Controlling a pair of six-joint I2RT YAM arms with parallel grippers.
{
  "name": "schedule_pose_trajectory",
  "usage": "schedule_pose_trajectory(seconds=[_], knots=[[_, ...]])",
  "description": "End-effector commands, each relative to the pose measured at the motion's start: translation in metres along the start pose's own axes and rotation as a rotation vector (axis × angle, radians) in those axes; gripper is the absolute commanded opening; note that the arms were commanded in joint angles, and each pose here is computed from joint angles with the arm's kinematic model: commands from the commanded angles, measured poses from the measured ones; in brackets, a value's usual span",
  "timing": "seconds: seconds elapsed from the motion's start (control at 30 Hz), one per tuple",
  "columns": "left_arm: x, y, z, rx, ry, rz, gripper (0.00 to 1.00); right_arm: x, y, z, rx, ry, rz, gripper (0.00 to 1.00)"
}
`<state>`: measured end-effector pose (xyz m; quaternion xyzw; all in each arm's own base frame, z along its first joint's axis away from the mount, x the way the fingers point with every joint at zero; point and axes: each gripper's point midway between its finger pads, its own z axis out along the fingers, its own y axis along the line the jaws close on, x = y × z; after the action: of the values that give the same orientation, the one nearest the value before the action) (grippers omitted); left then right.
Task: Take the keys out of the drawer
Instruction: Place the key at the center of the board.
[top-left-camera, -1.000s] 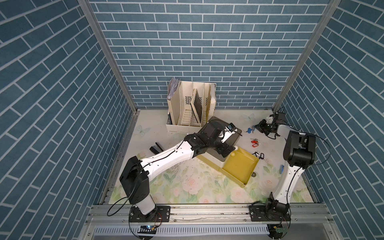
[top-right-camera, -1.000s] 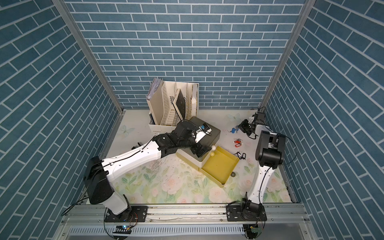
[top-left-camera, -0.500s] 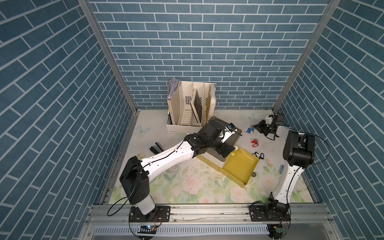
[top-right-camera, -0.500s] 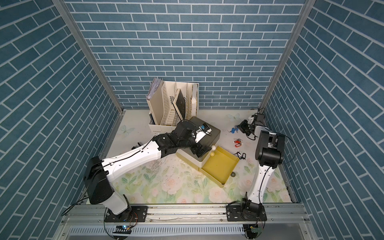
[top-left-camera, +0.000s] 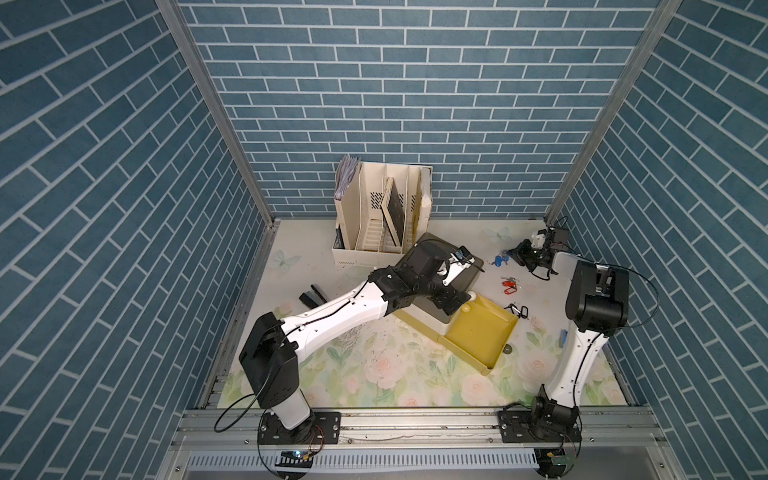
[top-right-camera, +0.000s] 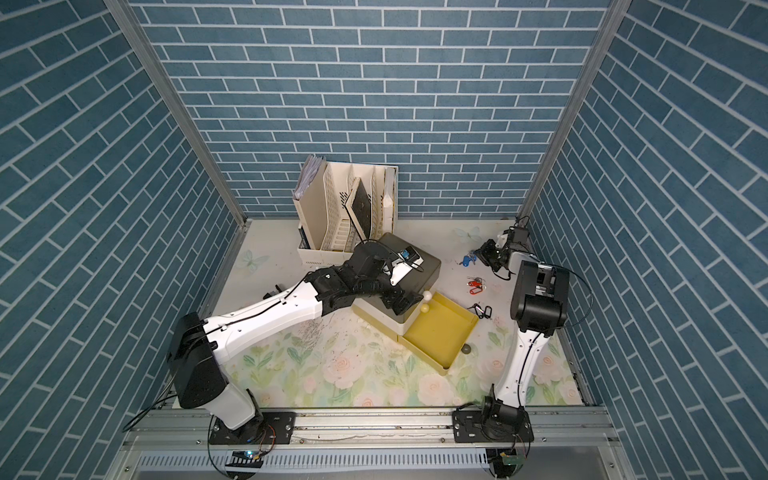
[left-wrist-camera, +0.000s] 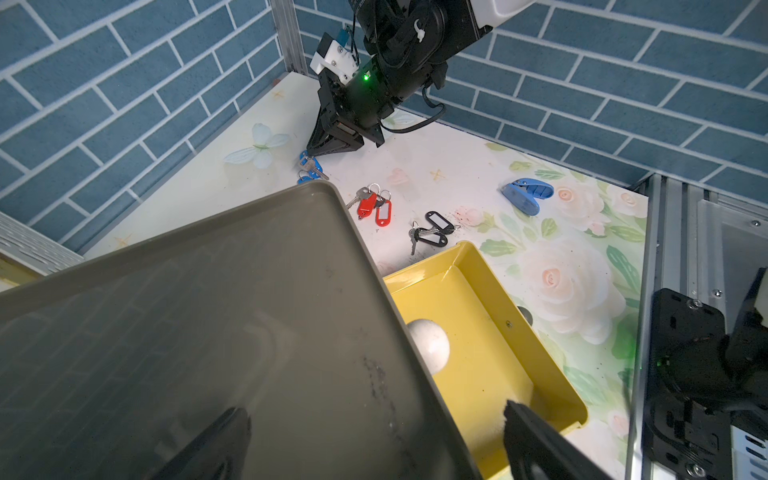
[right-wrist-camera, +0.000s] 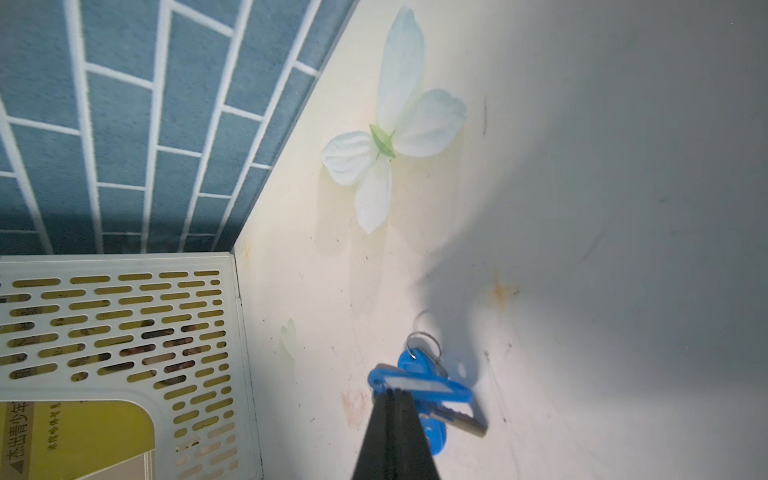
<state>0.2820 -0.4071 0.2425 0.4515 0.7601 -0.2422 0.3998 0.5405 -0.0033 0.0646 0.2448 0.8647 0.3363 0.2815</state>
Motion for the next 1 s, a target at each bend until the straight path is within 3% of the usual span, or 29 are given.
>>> schedule_pose_trajectory(seconds=[0.0, 0.23, 0.47, 0.7, 0.97], knots=[[-0.002, -0.005, 0.001, 0.021, 0.004, -0.005, 1.0, 0.007, -0.016, 0.0, 0.039, 0.011, 0.05, 0.0], [-0.001, -0.008, 0.0, 0.03, -0.007, -0.024, 1.0, 0.0, 0.027, -0.039, -0.042, -0.06, -0.006, 0.0], [-0.001, -0.01, -0.007, 0.034, -0.031, -0.034, 1.0, 0.028, 0.058, -0.068, -0.107, -0.047, -0.018, 0.0], [0.002, -0.012, -0.011, 0.036, -0.035, -0.037, 1.0, 0.062, 0.06, -0.061, -0.111, 0.01, -0.012, 0.0], [0.007, -0.01, -0.013, 0.022, -0.031, -0.036, 1.0, 0.076, 0.035, -0.034, -0.078, 0.062, 0.023, 0.0]])
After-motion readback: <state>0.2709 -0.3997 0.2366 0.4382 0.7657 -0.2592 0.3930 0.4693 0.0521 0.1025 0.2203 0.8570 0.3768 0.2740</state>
